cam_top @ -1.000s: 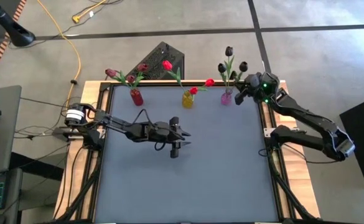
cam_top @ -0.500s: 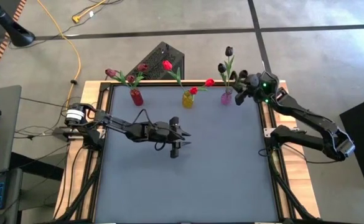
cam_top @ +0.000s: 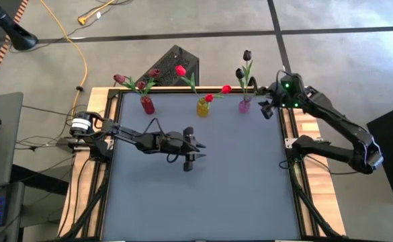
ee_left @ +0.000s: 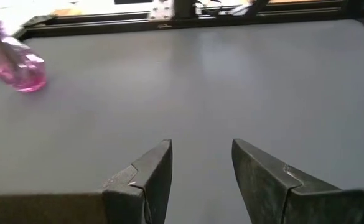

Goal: Sort flowers into vase by color
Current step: Put the black tulip into the purple vase, then return to Home Position

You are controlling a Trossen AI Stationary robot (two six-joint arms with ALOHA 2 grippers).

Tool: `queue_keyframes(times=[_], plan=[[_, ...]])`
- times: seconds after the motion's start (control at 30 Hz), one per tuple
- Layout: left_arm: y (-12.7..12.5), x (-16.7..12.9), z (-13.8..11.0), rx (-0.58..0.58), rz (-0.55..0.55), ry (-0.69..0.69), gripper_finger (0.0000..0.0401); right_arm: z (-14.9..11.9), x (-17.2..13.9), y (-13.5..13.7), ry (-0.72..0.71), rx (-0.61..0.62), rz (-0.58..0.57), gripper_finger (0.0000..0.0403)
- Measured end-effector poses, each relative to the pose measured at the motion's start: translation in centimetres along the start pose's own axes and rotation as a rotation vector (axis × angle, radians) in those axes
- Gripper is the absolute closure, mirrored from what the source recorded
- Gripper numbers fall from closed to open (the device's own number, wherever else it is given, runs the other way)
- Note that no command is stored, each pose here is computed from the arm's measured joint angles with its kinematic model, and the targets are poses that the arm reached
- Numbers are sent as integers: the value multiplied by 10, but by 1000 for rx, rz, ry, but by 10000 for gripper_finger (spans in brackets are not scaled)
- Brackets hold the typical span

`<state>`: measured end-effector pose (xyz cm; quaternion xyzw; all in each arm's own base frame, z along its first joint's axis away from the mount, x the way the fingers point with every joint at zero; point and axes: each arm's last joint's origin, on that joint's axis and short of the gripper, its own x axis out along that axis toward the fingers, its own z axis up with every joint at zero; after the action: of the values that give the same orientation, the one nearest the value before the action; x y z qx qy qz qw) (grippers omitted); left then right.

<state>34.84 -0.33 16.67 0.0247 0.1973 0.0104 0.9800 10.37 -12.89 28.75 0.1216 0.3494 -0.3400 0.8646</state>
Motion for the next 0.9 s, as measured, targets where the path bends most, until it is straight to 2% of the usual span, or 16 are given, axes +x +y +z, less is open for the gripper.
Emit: queue_keyframes(times=[0.3, 0.6, 0.9], plan=[[-14, -1, -4, 14, -71, 46, 246, -21, -6, 7, 256, 99, 36, 143], [-25, -2, -5, 5, -97, 50, 246, -34, -11, 28, 420, 139, 103, 143], [-36, -3, -10, 17, -87, 102, 246, -49, -23, 62, 406, 113, 228, 143]])
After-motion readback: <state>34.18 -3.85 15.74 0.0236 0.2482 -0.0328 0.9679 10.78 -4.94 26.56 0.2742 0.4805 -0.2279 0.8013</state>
